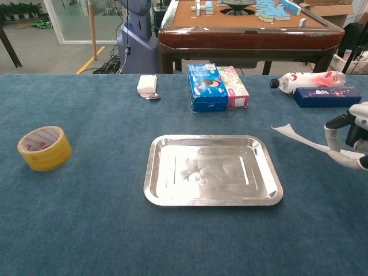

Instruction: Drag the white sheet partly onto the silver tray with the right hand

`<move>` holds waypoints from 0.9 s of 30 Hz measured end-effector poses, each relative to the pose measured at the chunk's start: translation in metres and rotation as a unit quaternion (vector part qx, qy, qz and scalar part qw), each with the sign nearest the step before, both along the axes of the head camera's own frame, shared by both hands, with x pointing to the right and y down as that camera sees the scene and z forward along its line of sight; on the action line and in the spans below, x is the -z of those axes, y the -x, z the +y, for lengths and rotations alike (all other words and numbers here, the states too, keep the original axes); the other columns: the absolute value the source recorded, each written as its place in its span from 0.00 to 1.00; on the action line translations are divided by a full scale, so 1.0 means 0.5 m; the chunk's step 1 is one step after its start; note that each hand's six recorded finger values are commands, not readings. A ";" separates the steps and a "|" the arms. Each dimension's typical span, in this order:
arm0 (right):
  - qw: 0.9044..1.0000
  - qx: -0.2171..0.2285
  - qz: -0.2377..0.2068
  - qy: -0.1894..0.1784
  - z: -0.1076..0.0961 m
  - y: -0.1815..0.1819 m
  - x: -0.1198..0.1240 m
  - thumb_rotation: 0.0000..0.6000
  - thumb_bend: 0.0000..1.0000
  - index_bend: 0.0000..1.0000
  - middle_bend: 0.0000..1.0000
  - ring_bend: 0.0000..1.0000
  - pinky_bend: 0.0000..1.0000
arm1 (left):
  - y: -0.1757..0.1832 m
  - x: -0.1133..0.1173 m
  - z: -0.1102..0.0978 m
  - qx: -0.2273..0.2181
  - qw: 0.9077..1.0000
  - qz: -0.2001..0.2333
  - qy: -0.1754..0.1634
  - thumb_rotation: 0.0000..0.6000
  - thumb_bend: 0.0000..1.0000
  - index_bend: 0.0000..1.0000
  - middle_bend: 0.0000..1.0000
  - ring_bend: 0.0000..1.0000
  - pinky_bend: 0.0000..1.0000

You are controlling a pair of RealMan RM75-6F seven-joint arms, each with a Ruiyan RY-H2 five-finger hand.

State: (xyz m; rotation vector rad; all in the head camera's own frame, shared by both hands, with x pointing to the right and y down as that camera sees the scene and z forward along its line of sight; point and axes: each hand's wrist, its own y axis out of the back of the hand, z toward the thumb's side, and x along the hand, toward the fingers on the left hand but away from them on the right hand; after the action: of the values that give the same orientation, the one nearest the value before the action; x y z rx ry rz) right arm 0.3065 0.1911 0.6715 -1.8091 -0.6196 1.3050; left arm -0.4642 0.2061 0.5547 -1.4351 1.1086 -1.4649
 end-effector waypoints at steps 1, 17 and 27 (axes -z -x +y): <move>1.000 0.002 -0.001 -0.001 -0.004 0.004 0.003 1.00 0.79 0.58 1.00 1.00 1.00 | 0.000 0.000 0.000 0.000 1.000 0.000 0.000 1.00 0.25 0.56 0.36 0.23 0.32; 0.998 0.044 -0.032 -0.007 -0.045 0.103 0.033 1.00 0.79 0.58 1.00 1.00 1.00 | 0.005 0.003 -0.002 0.004 1.000 -0.002 -0.004 1.00 0.25 0.56 0.36 0.23 0.32; 0.996 0.067 -0.054 -0.012 -0.049 0.165 0.051 1.00 0.80 0.58 1.00 1.00 1.00 | 0.012 0.004 -0.004 0.010 1.000 -0.005 -0.007 1.00 0.25 0.56 0.36 0.23 0.32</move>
State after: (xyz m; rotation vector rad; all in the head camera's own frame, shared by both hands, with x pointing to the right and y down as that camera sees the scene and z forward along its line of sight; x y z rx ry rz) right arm 0.2238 0.1665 0.6462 -1.8781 -0.5582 1.1116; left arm -0.4703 0.2039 0.5526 -1.4100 1.1277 -1.4744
